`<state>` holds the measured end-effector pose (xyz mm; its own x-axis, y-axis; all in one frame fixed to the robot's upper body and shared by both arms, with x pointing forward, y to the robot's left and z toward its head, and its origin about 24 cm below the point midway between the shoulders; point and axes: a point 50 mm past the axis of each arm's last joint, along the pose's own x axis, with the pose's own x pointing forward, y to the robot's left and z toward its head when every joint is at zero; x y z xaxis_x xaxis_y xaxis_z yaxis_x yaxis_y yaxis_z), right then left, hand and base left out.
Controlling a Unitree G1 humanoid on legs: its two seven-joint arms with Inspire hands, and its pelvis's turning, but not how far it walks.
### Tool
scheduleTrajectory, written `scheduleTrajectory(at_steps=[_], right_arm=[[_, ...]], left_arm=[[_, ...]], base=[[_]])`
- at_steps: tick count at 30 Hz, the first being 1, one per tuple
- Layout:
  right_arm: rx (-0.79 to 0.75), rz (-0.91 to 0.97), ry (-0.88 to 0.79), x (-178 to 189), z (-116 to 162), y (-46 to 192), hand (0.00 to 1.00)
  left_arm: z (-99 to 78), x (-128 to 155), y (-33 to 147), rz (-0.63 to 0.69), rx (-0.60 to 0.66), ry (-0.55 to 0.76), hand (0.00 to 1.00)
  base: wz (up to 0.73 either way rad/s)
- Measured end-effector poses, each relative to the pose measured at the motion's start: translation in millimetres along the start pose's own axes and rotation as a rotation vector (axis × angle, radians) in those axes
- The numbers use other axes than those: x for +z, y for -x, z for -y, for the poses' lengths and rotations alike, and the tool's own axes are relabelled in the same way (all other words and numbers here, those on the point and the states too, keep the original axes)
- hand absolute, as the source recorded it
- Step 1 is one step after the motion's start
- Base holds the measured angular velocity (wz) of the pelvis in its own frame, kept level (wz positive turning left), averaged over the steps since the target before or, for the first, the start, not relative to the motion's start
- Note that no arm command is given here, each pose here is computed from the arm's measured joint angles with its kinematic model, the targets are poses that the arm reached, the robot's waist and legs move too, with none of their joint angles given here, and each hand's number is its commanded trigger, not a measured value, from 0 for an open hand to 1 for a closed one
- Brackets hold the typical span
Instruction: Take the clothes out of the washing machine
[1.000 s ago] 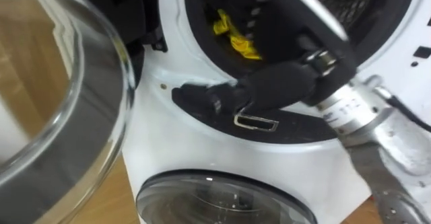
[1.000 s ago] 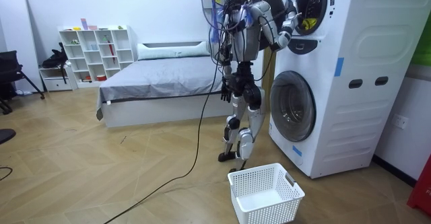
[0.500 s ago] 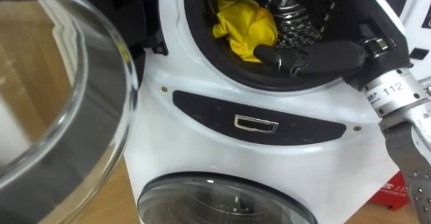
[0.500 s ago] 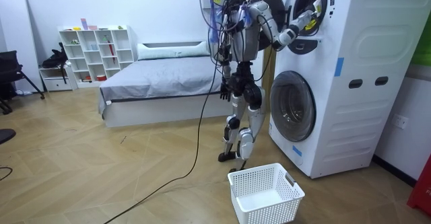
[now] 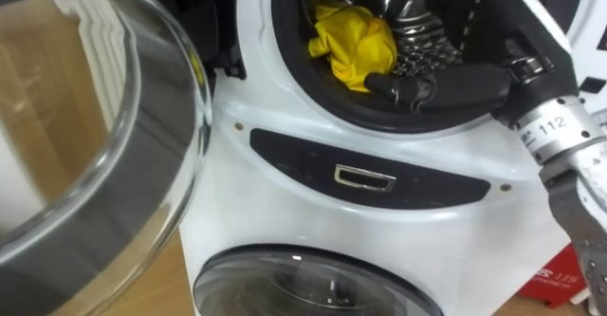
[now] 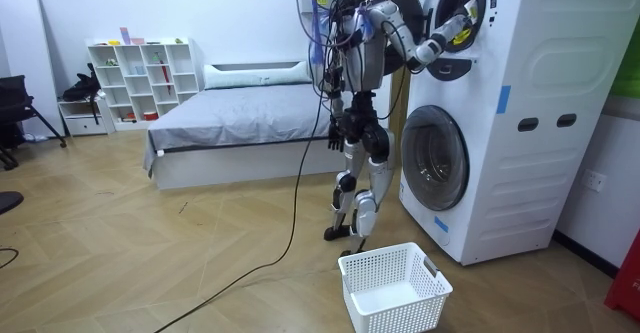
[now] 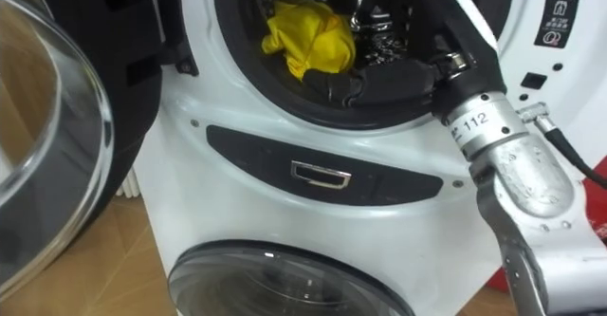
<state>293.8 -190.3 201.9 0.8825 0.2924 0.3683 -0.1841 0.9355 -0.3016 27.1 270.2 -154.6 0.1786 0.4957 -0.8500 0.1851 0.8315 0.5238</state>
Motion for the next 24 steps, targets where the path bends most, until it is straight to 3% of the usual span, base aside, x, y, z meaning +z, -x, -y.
scheduleTrajectory(at_steps=[9,15,24], right_arm=[[0.033,-0.119,0.197,-15.5,-3.7,-30.3,0.0],[-0.006,-0.202,0.254,-22.8,13.2,-51.2,0.0],[-0.019,-0.267,0.311,-32.2,18.7,-61.0,0.0]], left_arm=[[-6.3,5.3,-1.2,-0.007,0.005,-0.018,0.0],[-8.2,12.3,-2.0,0.009,0.01,-0.014,0.0],[-11.4,14.5,-2.8,0.011,0.019,-0.023,0.0]], base=[[0.0],[0.03],[0.03]])
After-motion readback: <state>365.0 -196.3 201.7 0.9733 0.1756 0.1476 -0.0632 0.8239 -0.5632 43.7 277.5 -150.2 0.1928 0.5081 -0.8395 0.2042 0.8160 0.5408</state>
